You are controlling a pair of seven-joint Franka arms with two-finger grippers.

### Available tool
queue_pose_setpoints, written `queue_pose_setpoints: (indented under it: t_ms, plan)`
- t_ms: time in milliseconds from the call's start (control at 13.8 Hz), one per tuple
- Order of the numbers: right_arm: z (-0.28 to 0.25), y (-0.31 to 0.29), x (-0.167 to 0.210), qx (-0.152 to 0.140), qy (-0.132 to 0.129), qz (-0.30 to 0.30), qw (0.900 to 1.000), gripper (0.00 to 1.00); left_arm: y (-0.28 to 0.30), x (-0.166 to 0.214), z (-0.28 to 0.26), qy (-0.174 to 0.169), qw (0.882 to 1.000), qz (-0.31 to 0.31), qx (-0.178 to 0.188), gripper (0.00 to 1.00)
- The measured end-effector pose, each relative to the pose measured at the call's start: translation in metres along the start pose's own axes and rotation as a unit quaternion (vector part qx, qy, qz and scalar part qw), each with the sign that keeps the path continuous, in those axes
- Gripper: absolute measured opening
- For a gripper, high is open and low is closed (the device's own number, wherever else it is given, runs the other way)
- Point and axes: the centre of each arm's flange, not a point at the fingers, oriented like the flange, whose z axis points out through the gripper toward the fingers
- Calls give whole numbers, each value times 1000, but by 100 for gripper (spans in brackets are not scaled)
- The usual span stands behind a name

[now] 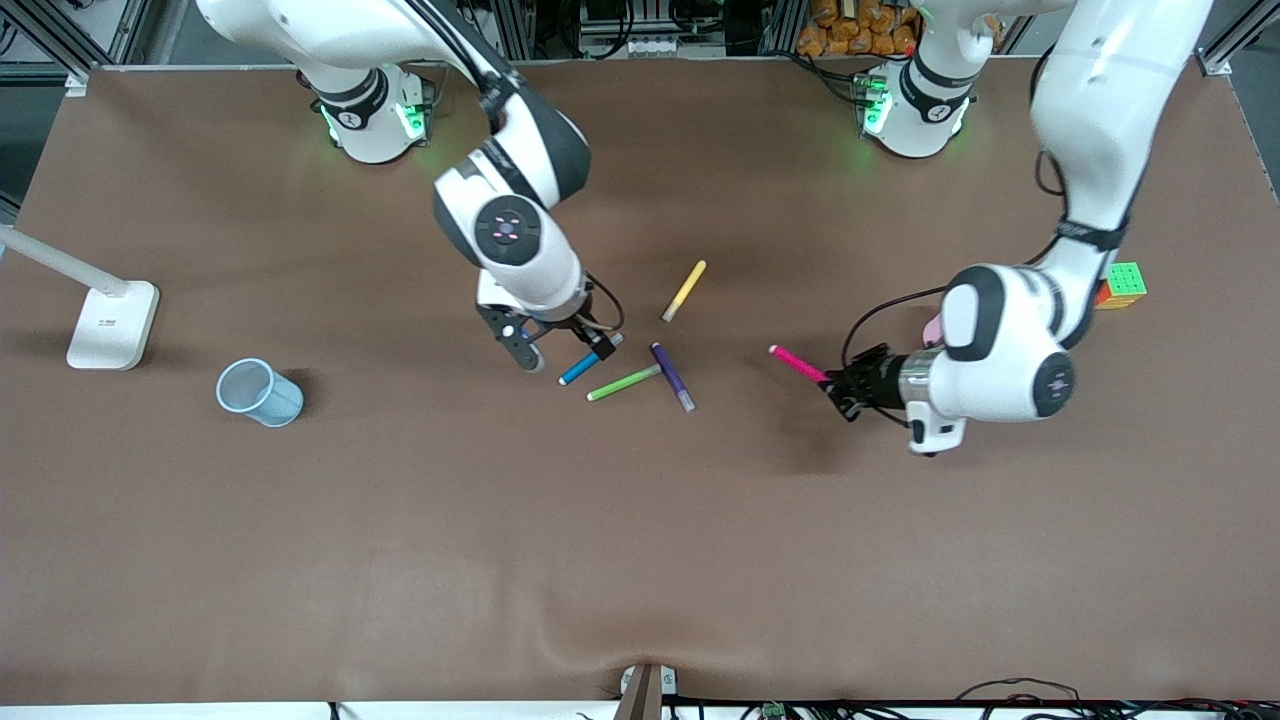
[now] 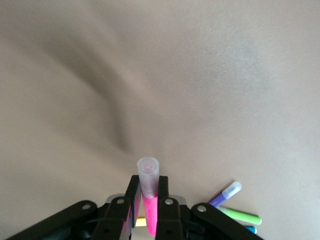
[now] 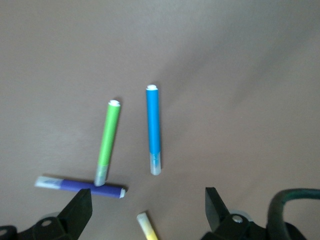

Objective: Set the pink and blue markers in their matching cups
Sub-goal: 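Carry the pink marker to the pink cup while the right gripper grasps blue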

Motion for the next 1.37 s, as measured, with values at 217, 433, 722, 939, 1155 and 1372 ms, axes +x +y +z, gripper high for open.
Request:
queue_pose_setpoints:
  t_ms: [217,433,722,939,1155,1372]
  plan:
    - [34,-3,-13,-7,7,-2,1000,95,-8,-10,-58,38,999,27,23,17]
    - [58,-5,-23,-3,35,4,999,92,-18,-18,-103,68,997,37,26,17]
    - [85,-6,-30,-3,40,6,999,64,-33,-16,-147,108,991,75,18,17]
    - [99,-6,-32,-3,38,4,999,60,-63,-6,-195,129,986,110,5,17]
    - [112,-7,-37,1,36,0,999,52,-90,-4,-229,145,980,139,0,17]
    - [126,-6,-42,-1,35,-5,999,37,-108,-8,-243,168,973,158,15,17]
